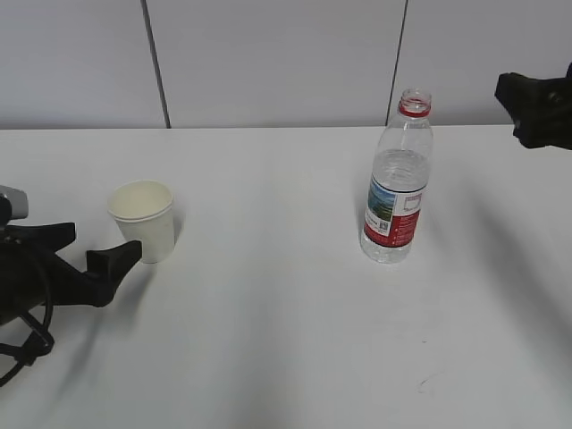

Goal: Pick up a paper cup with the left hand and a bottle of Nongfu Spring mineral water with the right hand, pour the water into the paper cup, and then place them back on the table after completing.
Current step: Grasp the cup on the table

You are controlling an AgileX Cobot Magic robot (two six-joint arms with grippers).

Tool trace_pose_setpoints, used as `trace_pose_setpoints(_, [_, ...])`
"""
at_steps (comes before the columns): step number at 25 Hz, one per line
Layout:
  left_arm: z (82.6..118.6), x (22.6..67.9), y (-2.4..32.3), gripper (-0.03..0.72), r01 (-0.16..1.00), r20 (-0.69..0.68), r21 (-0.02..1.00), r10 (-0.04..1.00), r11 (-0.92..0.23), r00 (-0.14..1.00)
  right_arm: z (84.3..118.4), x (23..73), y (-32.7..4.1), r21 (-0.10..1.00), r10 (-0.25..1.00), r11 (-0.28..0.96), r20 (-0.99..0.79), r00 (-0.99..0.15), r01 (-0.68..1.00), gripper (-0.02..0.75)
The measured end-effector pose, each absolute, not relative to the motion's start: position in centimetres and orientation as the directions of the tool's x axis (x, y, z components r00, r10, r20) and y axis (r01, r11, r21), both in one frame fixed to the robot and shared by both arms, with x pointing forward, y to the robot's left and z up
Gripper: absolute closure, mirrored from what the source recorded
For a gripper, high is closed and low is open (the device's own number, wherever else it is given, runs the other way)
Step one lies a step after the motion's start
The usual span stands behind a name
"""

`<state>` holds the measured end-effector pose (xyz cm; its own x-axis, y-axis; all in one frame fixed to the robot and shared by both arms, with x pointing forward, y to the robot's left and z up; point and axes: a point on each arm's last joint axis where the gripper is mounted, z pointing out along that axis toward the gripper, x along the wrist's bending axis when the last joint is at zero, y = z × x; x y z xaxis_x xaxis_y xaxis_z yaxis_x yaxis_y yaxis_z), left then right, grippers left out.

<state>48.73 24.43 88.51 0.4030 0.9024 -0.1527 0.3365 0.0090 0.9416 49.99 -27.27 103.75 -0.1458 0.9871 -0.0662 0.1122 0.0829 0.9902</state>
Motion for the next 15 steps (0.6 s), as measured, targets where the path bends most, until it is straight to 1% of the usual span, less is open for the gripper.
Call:
trace_pose_setpoints(4, [87.5,49.8,24.3,0.036,0.353,-0.157,0.936,0.900,0.004,0.406,103.8,50.0,-27.3,0.991,0.987,0.083,-0.066,-0.146,0.110,0.152])
trace_pose_setpoints(12, [85.9,52.6,23.5,0.039,0.344,-0.151,0.939,0.882,-0.014,0.447,104.0,50.0,-27.2,0.994,0.987,0.077,-0.064,-0.147,0.083,0.152])
trace_pose_setpoints(15, [85.3,53.6,22.6,0.042,0.341,-0.151,0.940,0.871,-0.020,0.467,104.1,50.0,-27.2,0.995,0.987,0.075,-0.064,-0.147,0.072,0.152])
